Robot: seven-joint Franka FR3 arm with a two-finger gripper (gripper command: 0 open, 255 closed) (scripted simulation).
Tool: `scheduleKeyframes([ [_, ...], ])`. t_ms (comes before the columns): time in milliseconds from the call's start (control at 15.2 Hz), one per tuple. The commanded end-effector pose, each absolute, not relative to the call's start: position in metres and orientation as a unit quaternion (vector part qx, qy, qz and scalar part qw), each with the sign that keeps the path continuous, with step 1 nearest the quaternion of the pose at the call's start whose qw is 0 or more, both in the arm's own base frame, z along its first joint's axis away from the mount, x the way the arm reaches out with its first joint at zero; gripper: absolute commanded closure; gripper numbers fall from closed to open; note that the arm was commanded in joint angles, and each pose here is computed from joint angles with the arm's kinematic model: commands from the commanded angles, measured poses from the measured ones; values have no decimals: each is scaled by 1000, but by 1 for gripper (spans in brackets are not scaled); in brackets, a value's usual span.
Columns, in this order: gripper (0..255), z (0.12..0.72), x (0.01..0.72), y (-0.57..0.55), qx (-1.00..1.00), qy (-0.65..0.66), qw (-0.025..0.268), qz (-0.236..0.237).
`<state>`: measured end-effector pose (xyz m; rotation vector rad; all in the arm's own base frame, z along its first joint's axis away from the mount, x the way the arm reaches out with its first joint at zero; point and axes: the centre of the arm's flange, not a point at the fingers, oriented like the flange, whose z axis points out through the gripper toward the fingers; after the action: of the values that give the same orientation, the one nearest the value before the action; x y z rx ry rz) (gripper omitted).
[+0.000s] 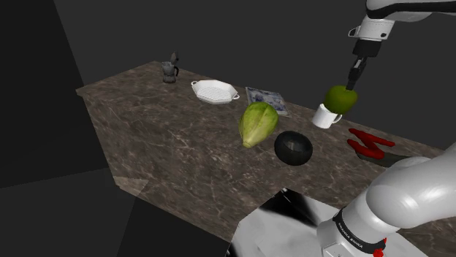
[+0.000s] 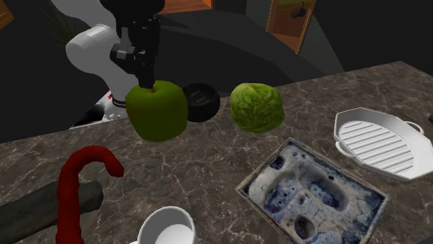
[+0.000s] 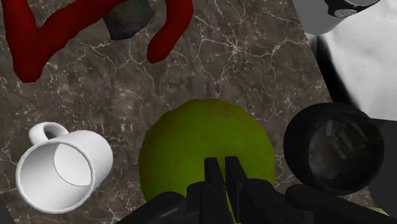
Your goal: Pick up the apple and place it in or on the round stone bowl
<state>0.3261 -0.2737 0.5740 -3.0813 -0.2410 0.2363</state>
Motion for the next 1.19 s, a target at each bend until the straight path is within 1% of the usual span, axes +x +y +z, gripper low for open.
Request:
scheduleKeyframes([
  [0,255,583,329,-247,-994,-77,21,76],
  [990,255,636,323,-49,-994,-77,21,76],
  [1122,255,626,323,-49,-994,-77,21,76],
])
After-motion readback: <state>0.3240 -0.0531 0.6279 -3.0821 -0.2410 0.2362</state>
